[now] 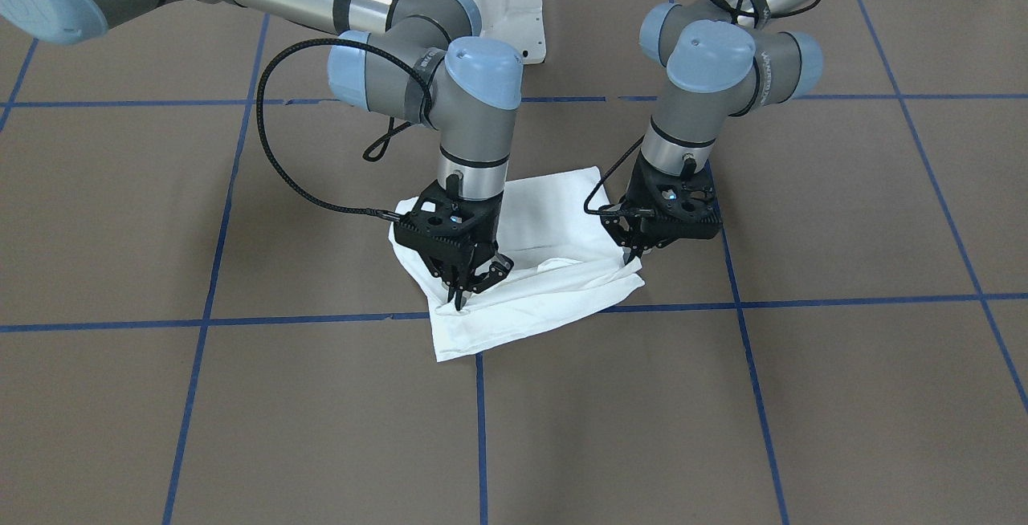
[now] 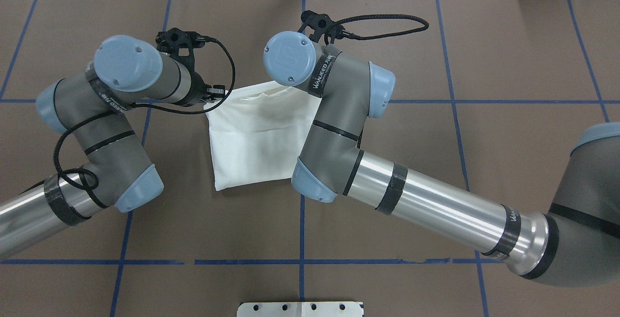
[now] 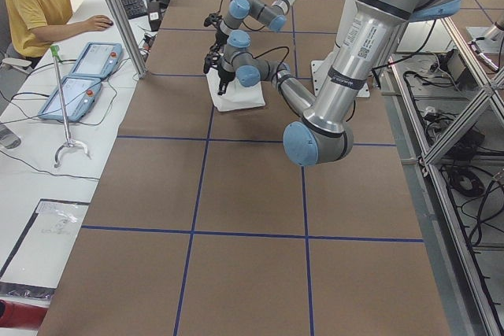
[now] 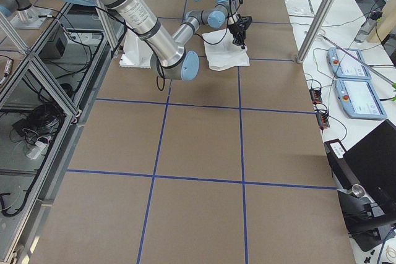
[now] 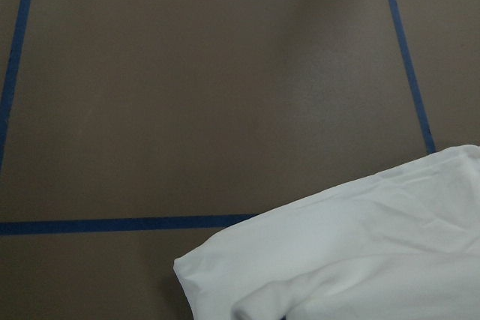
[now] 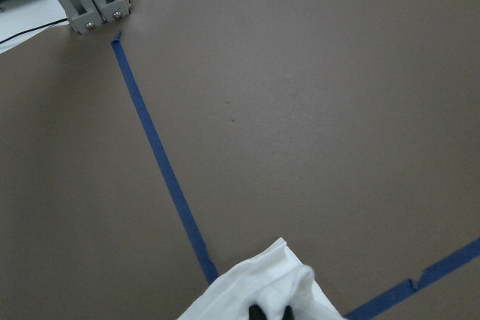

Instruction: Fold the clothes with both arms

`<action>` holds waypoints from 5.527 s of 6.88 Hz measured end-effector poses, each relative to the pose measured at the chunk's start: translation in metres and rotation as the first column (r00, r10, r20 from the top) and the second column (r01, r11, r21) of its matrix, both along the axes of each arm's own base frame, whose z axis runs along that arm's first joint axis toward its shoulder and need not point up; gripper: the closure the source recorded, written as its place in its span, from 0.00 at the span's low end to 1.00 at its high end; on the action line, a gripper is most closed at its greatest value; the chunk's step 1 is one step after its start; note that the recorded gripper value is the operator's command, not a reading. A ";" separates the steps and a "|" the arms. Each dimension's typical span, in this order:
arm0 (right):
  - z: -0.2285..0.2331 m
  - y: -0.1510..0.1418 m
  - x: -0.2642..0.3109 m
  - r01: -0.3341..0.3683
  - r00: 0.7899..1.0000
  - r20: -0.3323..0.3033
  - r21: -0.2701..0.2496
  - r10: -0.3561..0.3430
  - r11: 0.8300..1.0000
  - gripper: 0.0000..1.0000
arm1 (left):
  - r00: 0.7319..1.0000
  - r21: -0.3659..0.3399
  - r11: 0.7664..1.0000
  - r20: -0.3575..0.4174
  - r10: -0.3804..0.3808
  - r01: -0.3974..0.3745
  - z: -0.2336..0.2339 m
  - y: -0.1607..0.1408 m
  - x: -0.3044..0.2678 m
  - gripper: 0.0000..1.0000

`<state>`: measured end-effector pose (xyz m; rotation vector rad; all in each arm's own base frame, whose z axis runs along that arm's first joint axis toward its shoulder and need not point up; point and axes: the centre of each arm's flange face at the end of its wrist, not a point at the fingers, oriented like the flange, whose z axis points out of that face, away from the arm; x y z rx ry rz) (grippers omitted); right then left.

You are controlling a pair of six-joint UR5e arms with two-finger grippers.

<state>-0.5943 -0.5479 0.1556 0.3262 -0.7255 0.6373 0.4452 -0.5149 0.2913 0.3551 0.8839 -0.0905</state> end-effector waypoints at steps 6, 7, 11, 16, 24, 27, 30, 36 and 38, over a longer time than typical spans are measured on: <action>0.004 0.004 -0.027 0.069 0.998 -0.003 0.035 -0.069 0.997 0.00 | 0.995 0.170 0.981 0.045 0.088 -0.094 -0.015 -0.004 -0.025 0.00; 0.019 0.006 -0.037 0.092 0.995 -0.039 0.027 -0.091 0.995 0.00 | 0.995 0.172 0.980 0.045 0.088 -0.095 -0.015 -0.004 -0.026 0.00; 0.076 -0.014 -0.048 0.168 0.967 -0.197 0.007 -0.164 0.986 0.00 | 0.995 0.175 0.980 0.042 0.087 -0.093 -0.016 -0.004 -0.027 0.00; 0.082 -0.119 0.072 0.230 0.942 -0.233 -0.079 -0.243 0.970 0.00 | 0.992 0.118 0.988 0.087 0.089 -0.099 0.012 -0.013 -0.004 0.00; 0.076 -0.104 0.101 0.275 0.945 -0.175 -0.033 -0.276 0.961 0.00 | 0.974 0.124 0.990 0.205 -0.094 0.070 0.065 -0.094 0.040 0.00; 0.083 -0.090 0.118 0.335 0.931 -0.148 -0.011 -0.332 0.942 0.00 | 0.960 0.177 0.981 0.253 -0.119 0.075 0.069 -0.132 -0.012 0.00; 0.102 -0.084 0.208 0.486 0.872 -0.085 0.032 -0.482 0.873 0.00 | 0.965 0.261 0.958 0.258 0.047 -0.116 0.028 -0.111 -0.111 0.00; 0.255 -0.023 0.563 0.771 0.628 -0.177 0.011 -0.758 0.637 0.00 | 0.854 0.166 0.910 0.442 0.275 -0.379 0.084 -0.069 -0.455 0.00; 0.354 0.037 0.649 0.814 0.575 -0.159 0.011 -0.803 0.580 0.00 | 0.863 0.059 0.937 0.415 0.290 -0.343 0.152 -0.039 -0.499 0.00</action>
